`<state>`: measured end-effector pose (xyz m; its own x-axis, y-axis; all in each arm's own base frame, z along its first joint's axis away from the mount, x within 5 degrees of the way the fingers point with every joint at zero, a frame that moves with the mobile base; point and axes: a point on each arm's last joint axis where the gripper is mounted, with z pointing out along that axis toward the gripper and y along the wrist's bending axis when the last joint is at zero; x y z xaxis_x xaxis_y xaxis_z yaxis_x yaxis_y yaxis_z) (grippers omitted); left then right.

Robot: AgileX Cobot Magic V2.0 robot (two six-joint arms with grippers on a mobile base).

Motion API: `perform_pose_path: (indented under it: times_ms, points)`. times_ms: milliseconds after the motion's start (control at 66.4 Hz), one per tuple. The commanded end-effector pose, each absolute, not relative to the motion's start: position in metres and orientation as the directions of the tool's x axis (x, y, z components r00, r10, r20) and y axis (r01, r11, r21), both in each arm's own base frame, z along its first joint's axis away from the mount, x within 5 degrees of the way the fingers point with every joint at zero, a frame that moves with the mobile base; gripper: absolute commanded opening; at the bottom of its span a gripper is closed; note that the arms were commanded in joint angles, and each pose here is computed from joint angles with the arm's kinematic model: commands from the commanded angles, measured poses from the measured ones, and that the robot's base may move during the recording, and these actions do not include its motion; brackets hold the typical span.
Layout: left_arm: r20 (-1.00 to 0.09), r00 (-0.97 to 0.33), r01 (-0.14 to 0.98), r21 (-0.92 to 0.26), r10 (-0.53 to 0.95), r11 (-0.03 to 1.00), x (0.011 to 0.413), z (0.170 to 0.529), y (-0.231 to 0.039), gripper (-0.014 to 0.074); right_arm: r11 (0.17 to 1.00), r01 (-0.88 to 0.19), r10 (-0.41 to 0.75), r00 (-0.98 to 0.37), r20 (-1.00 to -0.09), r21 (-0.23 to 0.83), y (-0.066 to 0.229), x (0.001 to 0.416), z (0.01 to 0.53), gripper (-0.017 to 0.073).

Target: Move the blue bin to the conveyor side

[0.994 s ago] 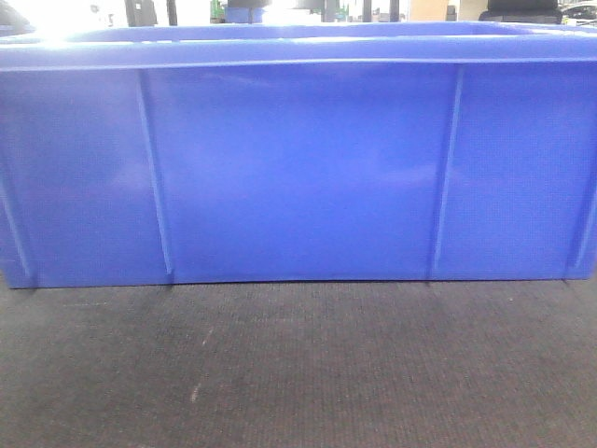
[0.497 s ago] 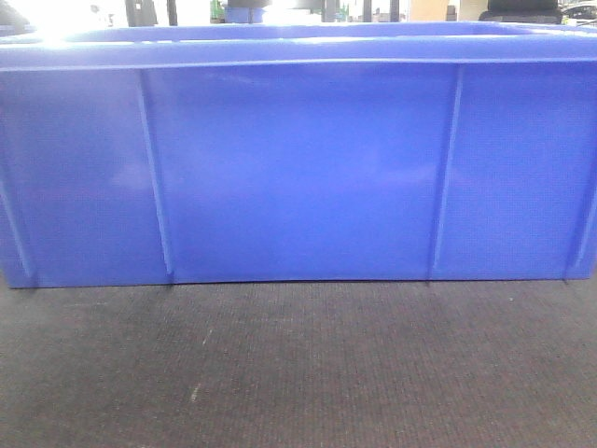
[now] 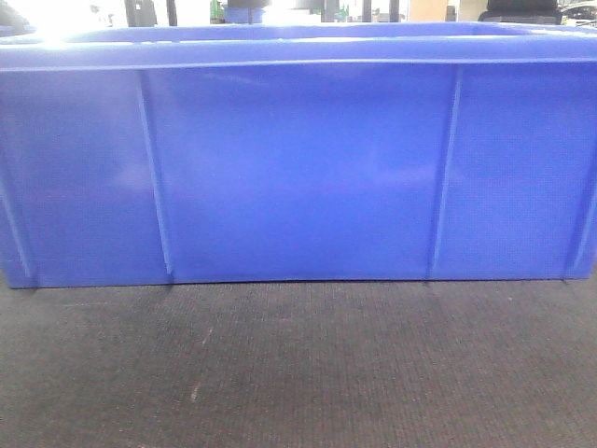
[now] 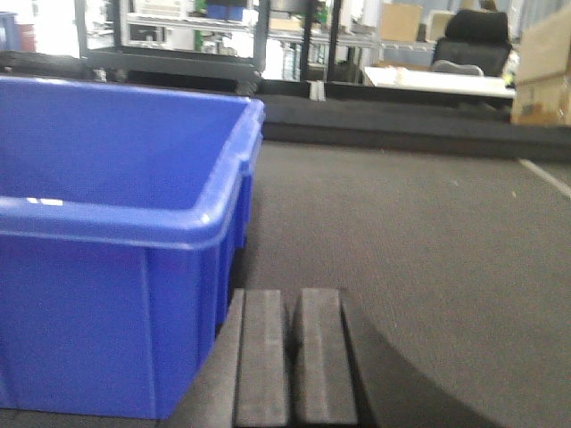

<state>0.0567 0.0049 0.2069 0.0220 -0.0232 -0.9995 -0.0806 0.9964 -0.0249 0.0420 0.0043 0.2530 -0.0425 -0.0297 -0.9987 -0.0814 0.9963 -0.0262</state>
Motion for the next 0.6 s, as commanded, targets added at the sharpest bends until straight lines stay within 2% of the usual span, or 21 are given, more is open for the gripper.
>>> perform_pose_path:
  times_ms: [0,151,196,241,587]
  points:
    - [-0.998,0.053,-0.078,-0.024,-0.02,0.997,0.056,0.21,0.005,-0.0016,0.999,-0.049,0.007,0.0,-1.0,0.007,0.003,0.048,0.24,-0.0073]
    - [-0.998,0.053,-0.078,-0.024,-0.02,0.997,0.056,0.21,0.005,-0.0016,0.999,-0.029,0.042,0.04,-0.998,0.041,0.002,0.056,0.21,-0.0073]
    - [-0.998,0.053,-0.078,-0.024,-0.02,0.997,0.056,0.21,0.005,-0.0016,0.998,-0.024,0.06,0.108,-0.992,0.058,0.001,0.056,0.215,-0.0073]
    - [-0.998,0.053,-0.078,-0.024,-0.02,0.997,0.056,0.21,0.005,-0.0016,0.998,-0.027,0.063,0.07,-0.996,0.061,0.001,0.056,0.212,-0.0073]
    - [-0.998,0.053,-0.078,-0.024,-0.02,0.997,0.056,0.21,0.005,-0.0016,0.998,-0.027,0.063,0.07,-0.996,0.061,0.001,0.056,0.212,-0.0073]
